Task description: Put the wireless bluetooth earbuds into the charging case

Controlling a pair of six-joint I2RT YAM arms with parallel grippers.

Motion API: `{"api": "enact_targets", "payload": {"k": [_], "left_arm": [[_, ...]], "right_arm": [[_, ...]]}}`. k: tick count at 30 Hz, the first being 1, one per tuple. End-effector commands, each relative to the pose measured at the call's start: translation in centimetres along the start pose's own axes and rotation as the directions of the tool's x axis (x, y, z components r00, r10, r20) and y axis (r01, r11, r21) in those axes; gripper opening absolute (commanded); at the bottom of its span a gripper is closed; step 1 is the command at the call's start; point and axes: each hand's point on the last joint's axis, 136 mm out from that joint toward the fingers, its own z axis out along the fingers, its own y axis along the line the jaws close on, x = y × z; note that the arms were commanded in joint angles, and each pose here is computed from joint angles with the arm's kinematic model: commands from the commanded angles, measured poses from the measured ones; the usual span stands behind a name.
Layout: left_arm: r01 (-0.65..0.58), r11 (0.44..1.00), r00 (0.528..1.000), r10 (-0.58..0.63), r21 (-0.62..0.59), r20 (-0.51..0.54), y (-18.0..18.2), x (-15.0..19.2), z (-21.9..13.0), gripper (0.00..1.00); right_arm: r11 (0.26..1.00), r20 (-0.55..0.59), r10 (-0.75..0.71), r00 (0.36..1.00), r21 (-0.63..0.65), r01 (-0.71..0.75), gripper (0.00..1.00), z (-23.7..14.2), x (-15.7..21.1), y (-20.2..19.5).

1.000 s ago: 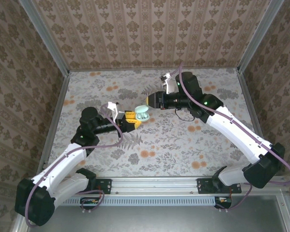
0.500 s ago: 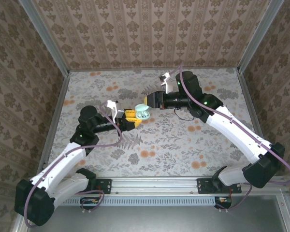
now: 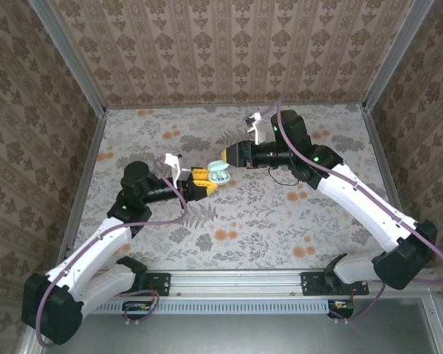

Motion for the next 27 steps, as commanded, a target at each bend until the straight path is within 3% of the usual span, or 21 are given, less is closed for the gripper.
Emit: {"api": "enact_targets", "payload": {"k": [1,27], "left_arm": [[-0.052,0.999,0.998,0.051,0.006,0.048,-0.6,-2.4,-0.1,0.03],[-0.058,0.998,0.997,0.059,-0.011,0.051,-0.5,-2.5,-0.2,0.04]], "right_arm": [[1.0,-0.012,-0.003,1.0,-0.018,0.003,0.38,-0.6,0.6,0.5],[1.0,0.015,-0.016,1.0,-0.017,0.016,0.4,-1.9,0.7,1.0]]}}
